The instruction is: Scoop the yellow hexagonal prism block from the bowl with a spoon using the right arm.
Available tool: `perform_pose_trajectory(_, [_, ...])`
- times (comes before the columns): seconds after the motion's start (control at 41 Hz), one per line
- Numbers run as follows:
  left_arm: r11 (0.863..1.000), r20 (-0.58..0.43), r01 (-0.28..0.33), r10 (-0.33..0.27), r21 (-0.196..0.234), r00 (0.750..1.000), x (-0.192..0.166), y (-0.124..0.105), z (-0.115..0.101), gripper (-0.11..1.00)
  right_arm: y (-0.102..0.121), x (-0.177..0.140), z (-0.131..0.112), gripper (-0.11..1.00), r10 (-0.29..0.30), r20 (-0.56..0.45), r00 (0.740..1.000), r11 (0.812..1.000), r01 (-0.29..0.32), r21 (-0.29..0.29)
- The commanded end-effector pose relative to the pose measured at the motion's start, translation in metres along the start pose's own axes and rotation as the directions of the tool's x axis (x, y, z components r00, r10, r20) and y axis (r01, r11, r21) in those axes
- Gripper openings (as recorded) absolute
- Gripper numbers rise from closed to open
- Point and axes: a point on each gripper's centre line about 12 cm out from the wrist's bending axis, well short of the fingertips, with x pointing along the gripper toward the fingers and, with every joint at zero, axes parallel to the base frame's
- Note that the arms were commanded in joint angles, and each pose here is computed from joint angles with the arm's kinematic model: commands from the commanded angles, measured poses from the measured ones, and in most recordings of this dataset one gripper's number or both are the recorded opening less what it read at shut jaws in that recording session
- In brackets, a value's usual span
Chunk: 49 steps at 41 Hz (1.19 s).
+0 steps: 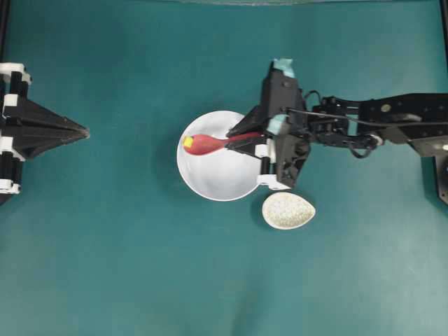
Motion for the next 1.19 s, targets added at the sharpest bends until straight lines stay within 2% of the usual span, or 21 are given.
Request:
perform_pose_trajectory(0.0, [1.0,0.026,0.001,-0.001,0.005,1.0,0.001,0.0,0.008,-0.01,0.003,-0.012,0.013,0.23,0.005,0.076,0.997,1.0,-0.004,-0.005])
perform_pose_trajectory(0.366, [1.0,0.026,0.001,-0.001,0.005,1.0,0.001,0.0,0.008,-0.01,0.009,-0.041,0.014,0.23,0.007,0.243,0.97,0.999,0.003,-0.039])
perform_pose_trajectory(0.756, [1.0,0.026,0.0,0.0,0.005,1.0,0.001,0.0,0.008,-0.01,0.013,-0.059,0.017,0.23,0.029,0.341,0.939,0.996,0.002,-0.091])
perform_pose_trajectory(1.17, [1.0,0.008,0.001,-0.001,0.014,1.0,0.003,0.0,0.005,-0.01,0.023,-0.068,0.026,0.23,0.08,0.409,0.909,0.986,-0.014,-0.164])
